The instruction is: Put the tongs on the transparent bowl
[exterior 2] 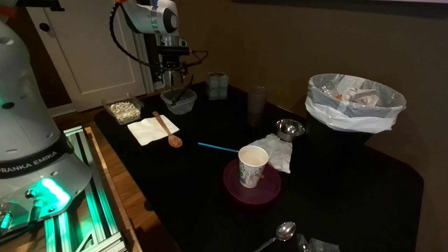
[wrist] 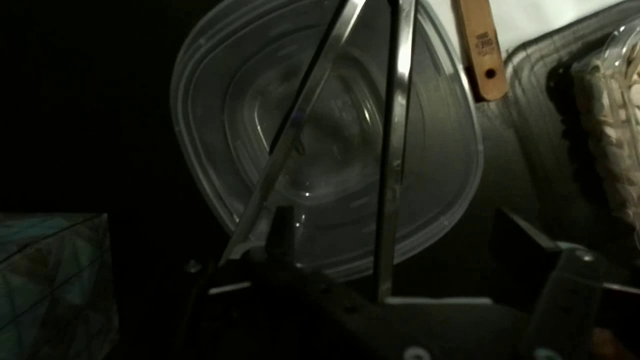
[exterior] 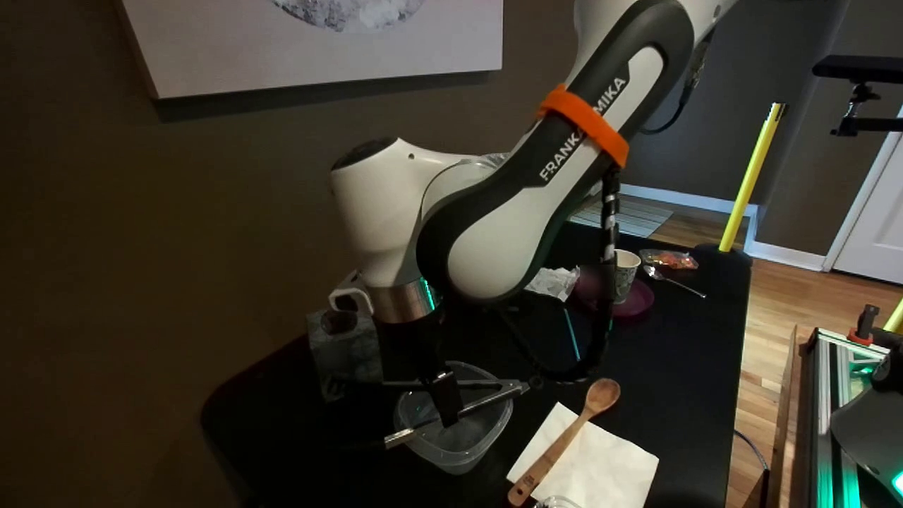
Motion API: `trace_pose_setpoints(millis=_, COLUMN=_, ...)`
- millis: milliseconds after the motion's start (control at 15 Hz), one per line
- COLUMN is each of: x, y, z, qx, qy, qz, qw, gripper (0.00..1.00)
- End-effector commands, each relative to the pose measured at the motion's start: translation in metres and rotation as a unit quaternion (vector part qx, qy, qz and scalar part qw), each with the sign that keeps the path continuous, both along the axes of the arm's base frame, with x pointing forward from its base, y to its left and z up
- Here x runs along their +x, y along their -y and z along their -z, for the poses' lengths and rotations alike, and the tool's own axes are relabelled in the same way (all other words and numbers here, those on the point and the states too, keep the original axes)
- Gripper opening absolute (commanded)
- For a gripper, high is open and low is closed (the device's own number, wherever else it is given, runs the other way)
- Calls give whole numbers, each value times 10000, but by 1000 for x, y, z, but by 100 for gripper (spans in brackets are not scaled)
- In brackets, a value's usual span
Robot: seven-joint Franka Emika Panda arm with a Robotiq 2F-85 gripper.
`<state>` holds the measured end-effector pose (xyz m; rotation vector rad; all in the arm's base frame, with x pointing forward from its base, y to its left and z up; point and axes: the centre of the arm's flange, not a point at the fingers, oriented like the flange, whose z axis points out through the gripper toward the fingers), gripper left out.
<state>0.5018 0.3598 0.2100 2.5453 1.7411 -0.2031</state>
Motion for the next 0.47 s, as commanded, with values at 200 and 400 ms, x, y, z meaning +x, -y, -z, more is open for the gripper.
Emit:
trace_pose_setpoints(millis=200, x=-3, y=80, z=-71, qx=862, qy=597, qz=1067, qw=9888, gripper=100)
trace_pose_setpoints(millis=400, x=21, y=70, z=-69, qx=822, qy=600, qz=1064, qw=9891, gripper=100)
